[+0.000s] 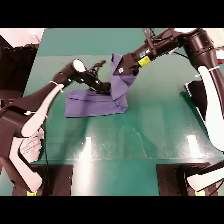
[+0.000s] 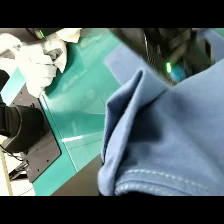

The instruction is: Fold the shirts.

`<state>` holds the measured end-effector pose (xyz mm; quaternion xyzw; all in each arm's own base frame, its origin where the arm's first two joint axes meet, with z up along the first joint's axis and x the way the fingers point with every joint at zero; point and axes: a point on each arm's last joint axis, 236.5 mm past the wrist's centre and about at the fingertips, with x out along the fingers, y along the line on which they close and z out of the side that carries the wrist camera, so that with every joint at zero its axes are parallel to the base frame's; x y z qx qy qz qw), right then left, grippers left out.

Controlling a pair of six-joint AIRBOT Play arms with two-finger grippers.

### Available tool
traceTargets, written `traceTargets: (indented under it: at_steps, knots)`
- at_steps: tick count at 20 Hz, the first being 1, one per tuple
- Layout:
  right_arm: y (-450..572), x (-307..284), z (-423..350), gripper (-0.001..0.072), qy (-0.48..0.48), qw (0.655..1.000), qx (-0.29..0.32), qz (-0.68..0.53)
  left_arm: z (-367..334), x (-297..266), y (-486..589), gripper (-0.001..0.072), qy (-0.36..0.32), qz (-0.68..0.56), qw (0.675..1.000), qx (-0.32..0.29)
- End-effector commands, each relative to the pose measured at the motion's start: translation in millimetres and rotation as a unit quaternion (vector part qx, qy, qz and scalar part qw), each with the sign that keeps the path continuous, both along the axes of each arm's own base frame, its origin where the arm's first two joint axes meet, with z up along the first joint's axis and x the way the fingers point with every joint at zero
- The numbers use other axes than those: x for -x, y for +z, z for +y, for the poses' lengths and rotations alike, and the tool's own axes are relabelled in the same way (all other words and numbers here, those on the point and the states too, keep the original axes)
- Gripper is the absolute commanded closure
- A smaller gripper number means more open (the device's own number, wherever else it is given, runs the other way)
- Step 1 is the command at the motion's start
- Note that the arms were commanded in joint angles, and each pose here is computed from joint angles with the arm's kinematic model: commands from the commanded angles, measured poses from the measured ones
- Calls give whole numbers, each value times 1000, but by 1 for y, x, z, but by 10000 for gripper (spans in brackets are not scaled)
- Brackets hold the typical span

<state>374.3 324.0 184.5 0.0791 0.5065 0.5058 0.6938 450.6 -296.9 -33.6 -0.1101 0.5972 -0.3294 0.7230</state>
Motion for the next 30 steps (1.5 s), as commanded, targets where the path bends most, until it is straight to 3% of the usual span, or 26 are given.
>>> traceTargets:
  at_steps: [1,8,15,16,18,20,24,30]
  knots:
    - [2,1,13,694,4,1000,-8,-12,68,-14,35,686,24,-21,999,-32]
    - [-5,-10,39,693,-3,999,-26,-34,210,-5,134,685,95,-87,988,-85]
    - [-74,-11,123,687,26,998,-37,-44,257,15,167,685,133,-95,982,-94]
    - [-82,-8,145,649,36,996,-47,-62,255,17,167,685,131,-91,983,-92]
    - [-88,-2,190,312,42,992,-83,-81,250,18,168,685,127,-89,984,-86]
    - [-85,2,221,204,36,988,-119,-95,247,20,168,685,124,-86,985,-81]
    - [-76,-3,186,216,9,990,-104,-92,247,27,166,685,116,-74,987,-83]
    - [-145,-21,18,216,-70,996,62,-4,246,28,166,685,115,-72,987,-82]
